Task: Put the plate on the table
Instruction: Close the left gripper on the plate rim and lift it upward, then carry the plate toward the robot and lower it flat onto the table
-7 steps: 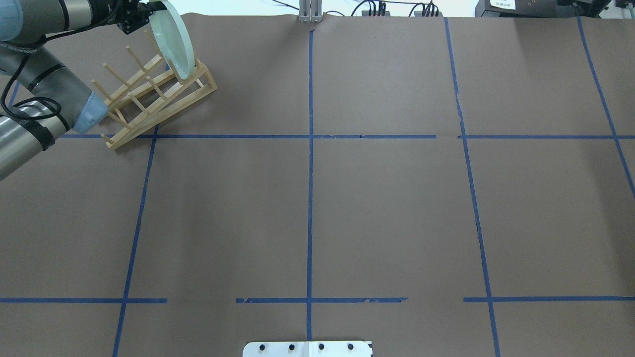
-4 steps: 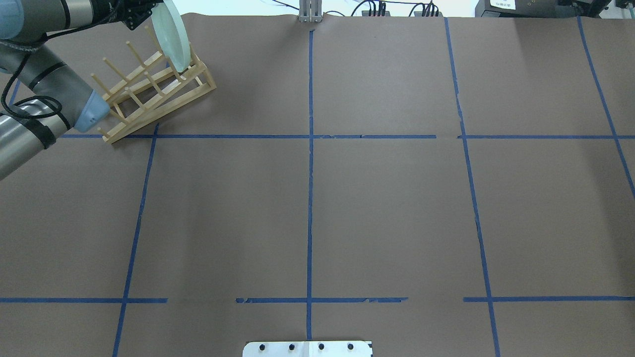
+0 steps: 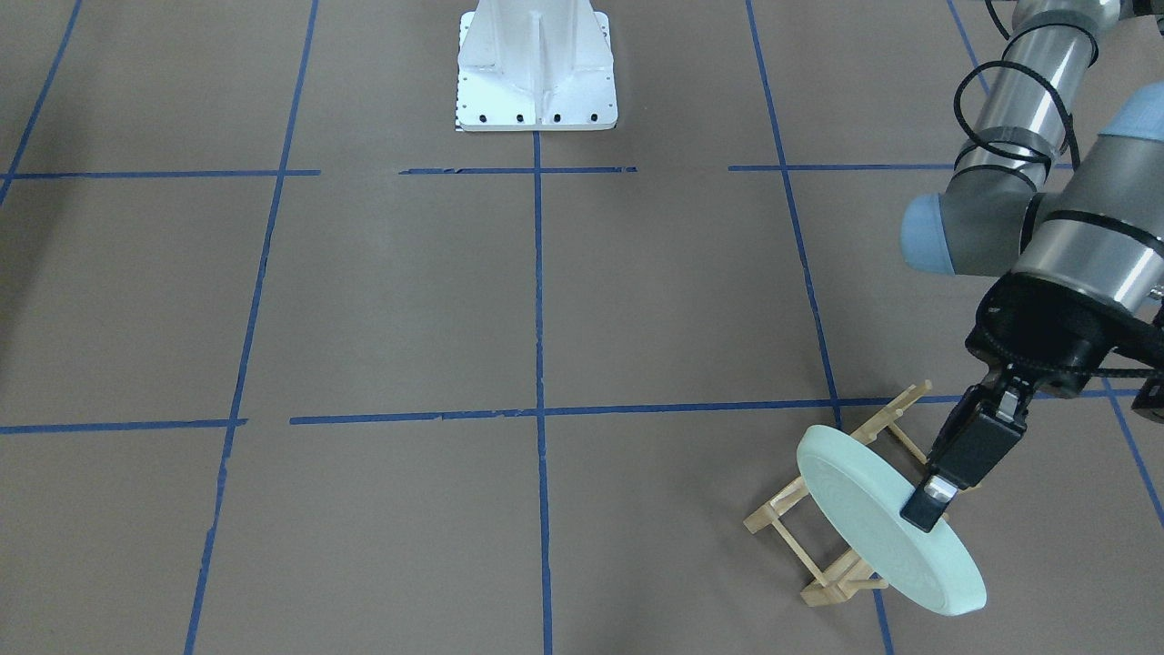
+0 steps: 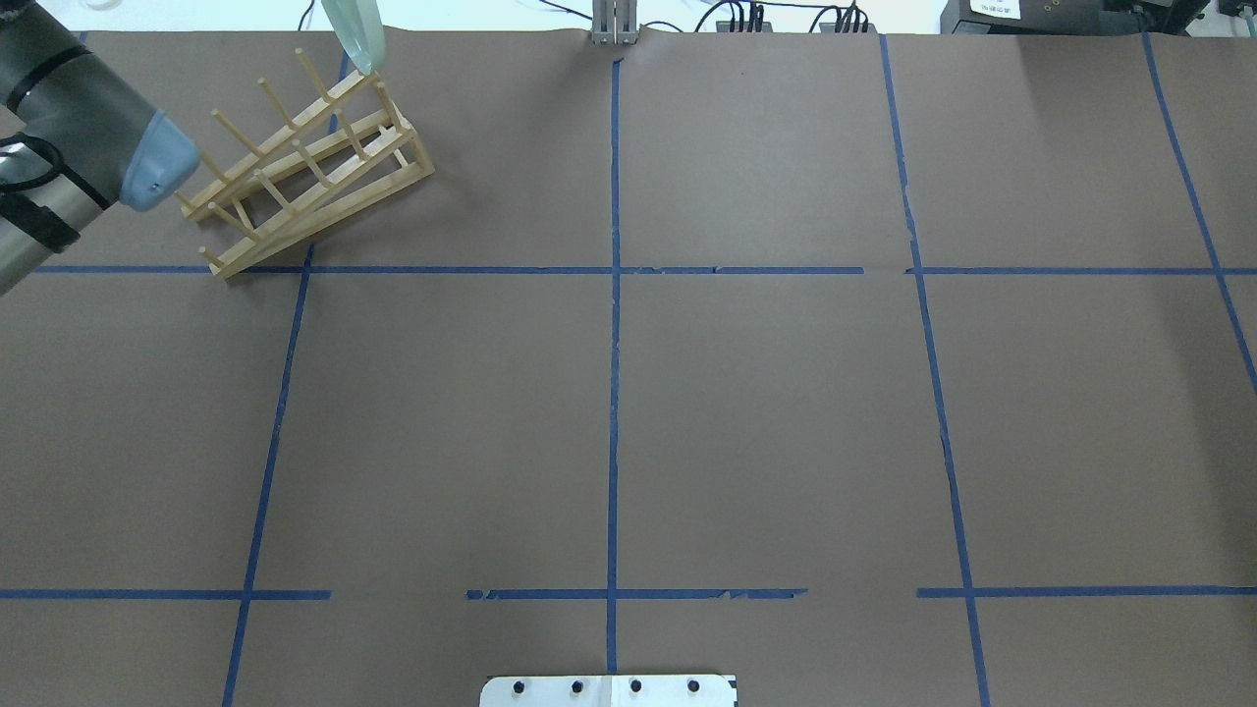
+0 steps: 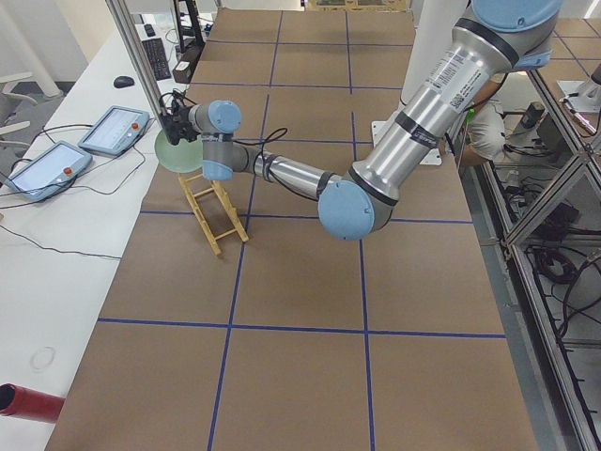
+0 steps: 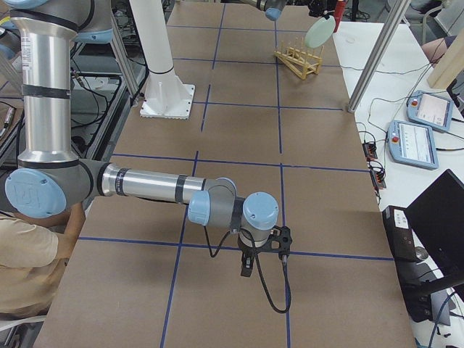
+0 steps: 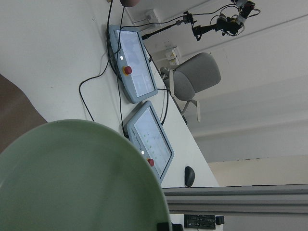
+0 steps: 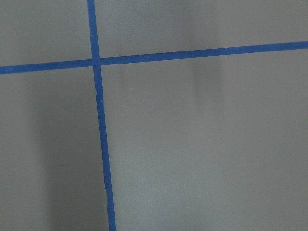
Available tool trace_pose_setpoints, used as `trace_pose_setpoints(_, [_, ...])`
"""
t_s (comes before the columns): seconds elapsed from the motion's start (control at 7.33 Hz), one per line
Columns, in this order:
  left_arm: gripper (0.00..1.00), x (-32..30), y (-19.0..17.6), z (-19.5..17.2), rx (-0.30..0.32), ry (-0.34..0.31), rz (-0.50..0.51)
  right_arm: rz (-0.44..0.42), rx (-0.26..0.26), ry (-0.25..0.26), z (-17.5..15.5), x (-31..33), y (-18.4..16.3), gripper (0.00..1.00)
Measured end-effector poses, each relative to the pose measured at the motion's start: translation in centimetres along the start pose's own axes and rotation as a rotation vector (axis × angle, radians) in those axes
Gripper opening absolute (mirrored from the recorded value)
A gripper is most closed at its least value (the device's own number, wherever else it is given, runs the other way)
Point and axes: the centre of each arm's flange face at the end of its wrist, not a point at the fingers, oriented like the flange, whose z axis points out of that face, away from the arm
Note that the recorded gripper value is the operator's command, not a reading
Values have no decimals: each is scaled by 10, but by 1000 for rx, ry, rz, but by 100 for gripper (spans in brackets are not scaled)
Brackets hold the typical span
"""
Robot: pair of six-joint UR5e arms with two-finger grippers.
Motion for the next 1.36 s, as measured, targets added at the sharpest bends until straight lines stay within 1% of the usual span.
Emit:
trace_pose_setpoints(0.14, [0,22,20,-9,-10,-45,-13,0,0,0,0,0,0,100])
trace_pose_setpoints(0.27, [0,32,51,-9,-23,-131,-37,-1,1,0,0,0,0,100])
trace_pose_setpoints(0.41, [0,29,87,0,-34,-246,-60,-1,1,0,0,0,-1,100])
trace_pose_setpoints(0.55, [0,17,127,13,-43,-382,-66,-1,1,0,0,0,0,100])
trace_pose_setpoints(0.68, [0,2,172,31,-48,-530,-33,0,0,0,0,0,0,100])
trace_pose_setpoints(0.95, [0,-28,264,62,-49,-856,102,0,0,0,0,0,0,100])
trace_pose_setpoints(1.09, [0,-53,305,75,-49,-999,164,-1,0,0,0,0,0,100])
trace_pose_setpoints(1.23, [0,-84,341,98,-51,-1141,222,-1,1,0,0,0,0,100])
trace_pose_setpoints(1.36, [0,-113,368,119,-58,-1261,269,0,0,0,0,0,0,100])
